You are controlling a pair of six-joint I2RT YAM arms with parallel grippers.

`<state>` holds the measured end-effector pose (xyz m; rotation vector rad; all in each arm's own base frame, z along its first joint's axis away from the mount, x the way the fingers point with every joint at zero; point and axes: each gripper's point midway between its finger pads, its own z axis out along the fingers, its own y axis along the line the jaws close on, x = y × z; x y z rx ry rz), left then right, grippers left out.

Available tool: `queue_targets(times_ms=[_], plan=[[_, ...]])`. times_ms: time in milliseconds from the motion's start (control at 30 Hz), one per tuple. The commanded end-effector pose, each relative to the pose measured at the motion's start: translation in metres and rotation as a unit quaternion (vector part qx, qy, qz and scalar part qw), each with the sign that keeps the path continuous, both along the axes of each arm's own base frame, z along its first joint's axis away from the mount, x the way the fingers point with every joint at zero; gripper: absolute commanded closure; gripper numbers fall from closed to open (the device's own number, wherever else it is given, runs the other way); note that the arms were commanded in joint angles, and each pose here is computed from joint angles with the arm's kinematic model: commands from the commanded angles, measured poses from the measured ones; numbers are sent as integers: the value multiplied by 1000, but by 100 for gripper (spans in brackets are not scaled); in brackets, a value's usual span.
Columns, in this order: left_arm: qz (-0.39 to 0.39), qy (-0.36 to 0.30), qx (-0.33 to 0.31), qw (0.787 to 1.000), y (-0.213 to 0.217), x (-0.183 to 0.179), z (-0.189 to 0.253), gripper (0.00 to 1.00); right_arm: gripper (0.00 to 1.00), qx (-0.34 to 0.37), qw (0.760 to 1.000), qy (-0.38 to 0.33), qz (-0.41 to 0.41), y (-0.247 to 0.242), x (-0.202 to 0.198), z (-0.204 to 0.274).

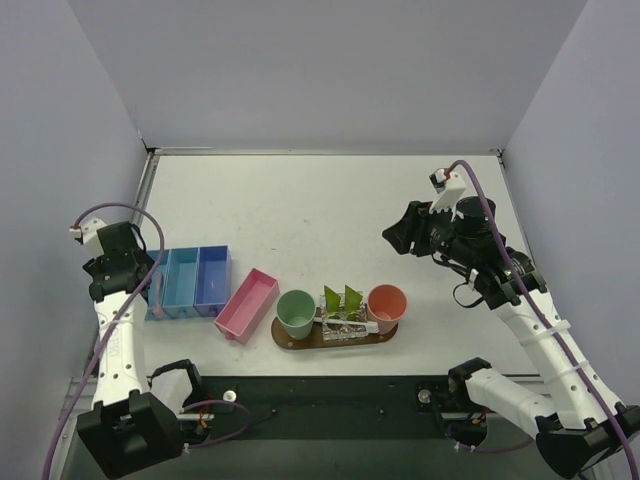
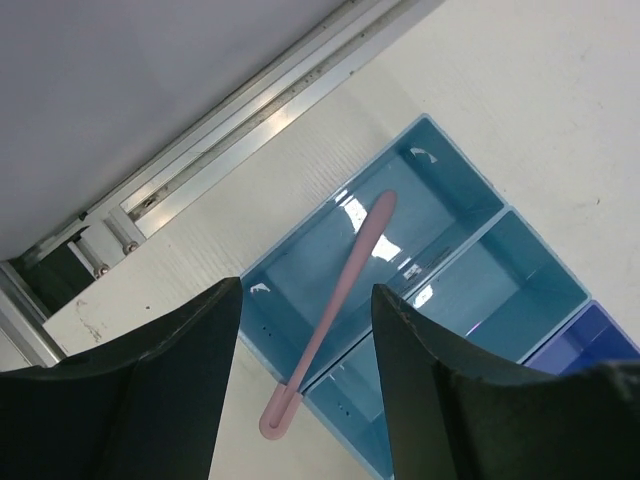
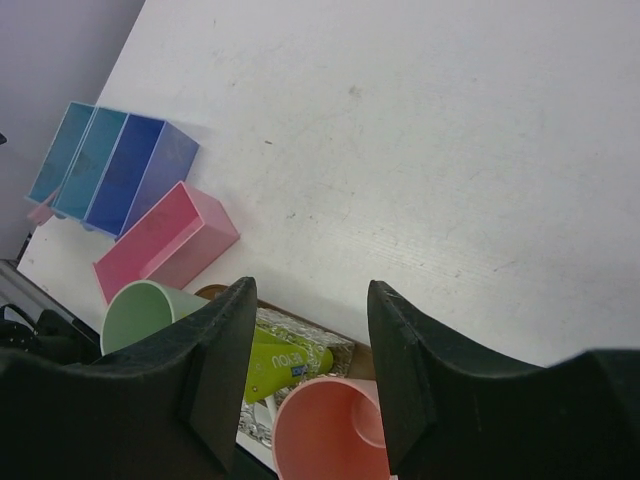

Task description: Prepare toiletry sets of a toothbrush and toothpaste on the tray

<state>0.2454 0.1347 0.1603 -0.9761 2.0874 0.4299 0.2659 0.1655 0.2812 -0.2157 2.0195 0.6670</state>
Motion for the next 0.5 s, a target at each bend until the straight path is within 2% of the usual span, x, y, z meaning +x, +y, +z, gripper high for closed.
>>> queue_targets(times_ms=[0, 200, 467], plan=[[90, -29, -17, 995, 6, -24, -2, 36, 57, 33, 999, -20, 8, 9, 4, 24], [103, -41, -113, 987, -20, -37, -40, 39, 58, 25, 999, -18, -14, 0, 3, 24], [100, -47, -141, 984, -32, -41, -51, 43, 59, 17, 999, -19, -37, -12, -5, 23]])
